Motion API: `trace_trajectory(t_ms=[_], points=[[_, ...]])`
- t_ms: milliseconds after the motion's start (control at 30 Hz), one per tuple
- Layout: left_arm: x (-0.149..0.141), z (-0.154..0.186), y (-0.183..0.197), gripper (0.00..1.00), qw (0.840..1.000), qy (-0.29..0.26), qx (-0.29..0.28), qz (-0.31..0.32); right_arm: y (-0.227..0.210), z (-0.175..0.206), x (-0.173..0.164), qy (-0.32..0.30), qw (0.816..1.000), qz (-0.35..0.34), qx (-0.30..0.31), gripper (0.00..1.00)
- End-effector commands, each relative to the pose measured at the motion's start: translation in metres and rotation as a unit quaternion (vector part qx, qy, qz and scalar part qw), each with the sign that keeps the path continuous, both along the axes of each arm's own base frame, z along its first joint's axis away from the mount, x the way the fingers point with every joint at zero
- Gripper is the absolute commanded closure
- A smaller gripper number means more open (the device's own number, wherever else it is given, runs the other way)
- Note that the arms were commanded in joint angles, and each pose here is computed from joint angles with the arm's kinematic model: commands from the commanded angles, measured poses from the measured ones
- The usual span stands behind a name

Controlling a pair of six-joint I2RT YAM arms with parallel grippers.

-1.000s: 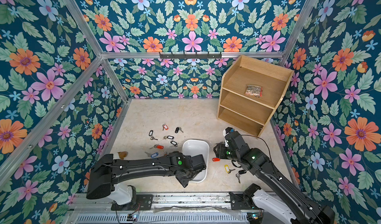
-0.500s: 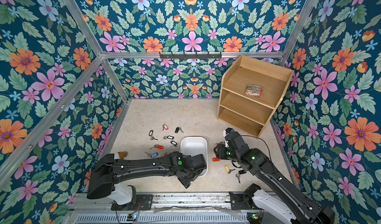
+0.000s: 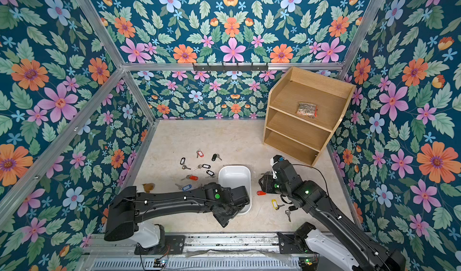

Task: Take the keys out of the storage box
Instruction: Adjust the storage box at the center of the board.

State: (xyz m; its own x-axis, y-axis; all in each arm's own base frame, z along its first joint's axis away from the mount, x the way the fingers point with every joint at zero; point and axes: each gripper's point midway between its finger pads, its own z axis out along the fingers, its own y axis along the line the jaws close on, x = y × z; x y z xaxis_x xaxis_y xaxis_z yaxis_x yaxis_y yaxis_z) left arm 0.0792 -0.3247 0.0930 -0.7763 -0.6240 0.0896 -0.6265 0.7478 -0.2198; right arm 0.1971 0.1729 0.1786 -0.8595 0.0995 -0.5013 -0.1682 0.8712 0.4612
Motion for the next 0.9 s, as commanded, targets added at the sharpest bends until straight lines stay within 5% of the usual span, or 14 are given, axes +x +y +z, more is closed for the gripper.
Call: trace_trajectory(t_ms=[0,633,867], points=[[0.004,-0.004,0.002,0.27,1.0,-0.007,-0.002,0.018,0.0,-0.002,0.0,0.002,1.0,-0.004,0.002,0.47],[0.032,-0.025,0.028,0.32,0.998,-0.03,0.045,0.024,0.001,-0.006,-0.003,0.011,1.0,-0.002,0.007,0.47],[0.035,-0.025,0.028,0.44,0.998,-0.034,0.06,-0.001,0.001,-0.007,-0.003,0.013,1.0,-0.003,0.007,0.47]])
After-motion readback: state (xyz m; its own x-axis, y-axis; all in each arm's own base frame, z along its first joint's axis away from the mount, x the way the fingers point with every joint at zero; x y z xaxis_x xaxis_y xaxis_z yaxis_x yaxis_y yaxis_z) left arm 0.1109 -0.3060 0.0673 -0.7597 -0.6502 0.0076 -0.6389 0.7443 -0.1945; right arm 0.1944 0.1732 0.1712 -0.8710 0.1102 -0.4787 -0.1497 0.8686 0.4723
